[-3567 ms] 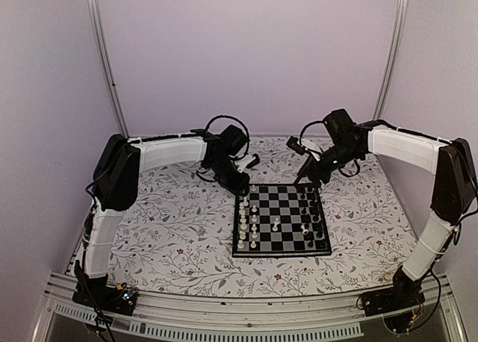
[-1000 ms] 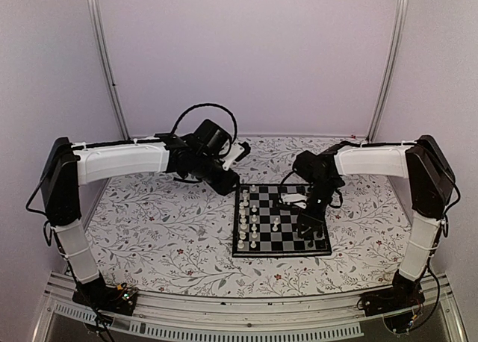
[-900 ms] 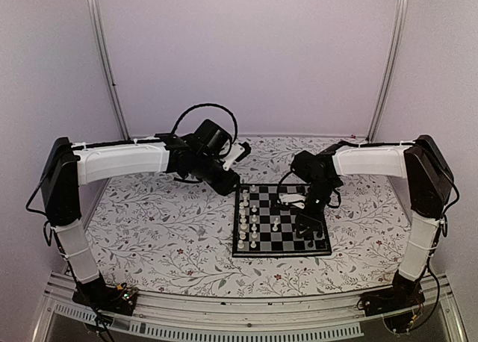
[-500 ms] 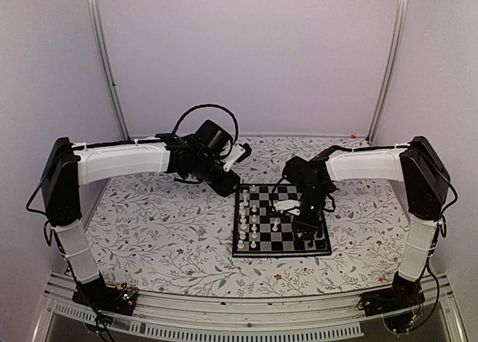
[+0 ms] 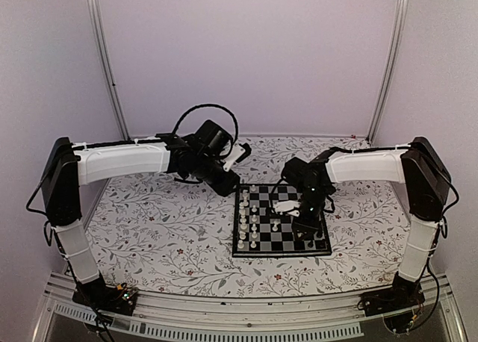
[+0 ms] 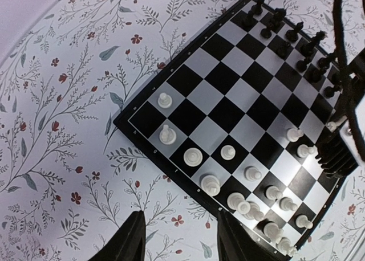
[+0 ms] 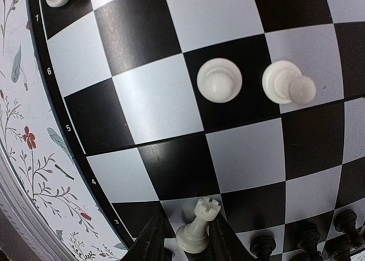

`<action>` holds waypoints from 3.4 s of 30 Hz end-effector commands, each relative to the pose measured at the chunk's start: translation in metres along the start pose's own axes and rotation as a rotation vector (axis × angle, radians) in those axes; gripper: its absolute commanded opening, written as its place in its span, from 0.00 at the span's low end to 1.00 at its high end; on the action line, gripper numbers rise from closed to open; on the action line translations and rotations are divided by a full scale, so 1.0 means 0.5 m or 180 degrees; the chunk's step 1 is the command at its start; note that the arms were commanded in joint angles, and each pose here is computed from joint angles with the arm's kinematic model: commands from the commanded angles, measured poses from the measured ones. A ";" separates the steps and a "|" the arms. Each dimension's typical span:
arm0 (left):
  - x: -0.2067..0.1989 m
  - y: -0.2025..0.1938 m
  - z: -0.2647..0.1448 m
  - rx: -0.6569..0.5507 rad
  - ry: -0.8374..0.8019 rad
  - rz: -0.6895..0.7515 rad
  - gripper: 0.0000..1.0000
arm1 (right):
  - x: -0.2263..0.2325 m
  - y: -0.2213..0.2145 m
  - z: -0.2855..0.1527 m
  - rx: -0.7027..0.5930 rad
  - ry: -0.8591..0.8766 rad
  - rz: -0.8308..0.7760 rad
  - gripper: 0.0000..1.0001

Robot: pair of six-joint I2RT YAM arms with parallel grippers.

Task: Set up the chess pieces on the board
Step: Pick up the chess piece from the chessboard, then place the chess piece on the chessboard.

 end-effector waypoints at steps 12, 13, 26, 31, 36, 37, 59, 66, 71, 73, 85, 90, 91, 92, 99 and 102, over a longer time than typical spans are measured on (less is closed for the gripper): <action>-0.004 0.014 -0.007 -0.0001 0.0088 0.0044 0.45 | -0.005 -0.023 0.039 0.0281 -0.0422 -0.0063 0.26; -0.004 0.015 -0.009 -0.0009 0.0093 0.0045 0.44 | -0.005 -0.019 0.035 0.0255 -0.0431 -0.0072 0.24; 0.066 0.034 -0.071 -0.0407 0.0271 -0.0212 0.45 | 0.019 0.068 -0.094 -0.0644 -0.0148 -0.0285 0.15; 0.052 0.072 -0.165 -0.1349 -0.0182 -0.0354 0.45 | 0.015 0.101 -0.176 -0.1398 0.0109 -0.0432 0.14; 0.059 0.065 -0.203 -0.2002 -0.0791 -0.0779 0.46 | 0.020 0.122 -0.249 -0.1962 0.0364 -0.0638 0.14; 0.055 0.058 -0.199 -0.2066 -0.0939 -0.0843 0.45 | 0.025 0.127 -0.262 -0.2075 0.0407 -0.0699 0.14; -0.051 0.037 -0.091 -0.1871 -0.2426 -0.1122 0.39 | 0.056 0.150 -0.319 -0.2275 0.0765 -0.0862 0.16; -0.060 0.045 -0.081 -0.1836 -0.2509 -0.1100 0.33 | 0.057 0.150 -0.309 -0.2224 0.0749 -0.0852 0.17; -0.064 0.047 -0.074 -0.1807 -0.2567 -0.1091 0.25 | 0.060 0.151 -0.304 -0.2200 0.0731 -0.0868 0.17; -0.066 0.048 -0.073 -0.1799 -0.2594 -0.1080 0.21 | 0.062 0.151 -0.304 -0.2193 0.0727 -0.0873 0.17; -0.047 0.055 -0.076 -0.1713 -0.2351 -0.1123 0.00 | 0.037 0.130 -0.290 -0.2093 0.0395 -0.0667 0.39; -0.004 0.063 -0.069 -0.1382 -0.1474 -0.0879 0.00 | -0.052 0.041 -0.325 -0.2281 0.0275 -0.0187 0.52; 0.004 0.054 -0.059 -0.1174 -0.1261 -0.0835 0.00 | -0.065 0.021 -0.332 -0.2322 0.0238 -0.0111 0.54; 0.018 0.055 -0.050 -0.1055 -0.0944 -0.0771 0.00 | -0.079 0.002 -0.322 -0.2308 0.0209 -0.0015 0.54; 0.070 0.035 0.023 -0.0297 0.0214 -0.0325 0.00 | -0.122 -0.079 -0.282 -0.2311 -0.0346 0.0481 0.57; 0.078 0.036 0.049 -0.0187 0.0340 -0.0245 0.00 | -0.134 -0.094 -0.291 -0.2259 -0.0758 0.0602 0.60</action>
Point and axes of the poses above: each gripper's point midway between its finger pads, its own z axis out along the fingers, its own x axis along the line the jaws close on, y = z × x, the point moved 9 cm from there along -z, back along the fingers, and after that the axes turned 9 degrees about z, right-handed, at the moved point
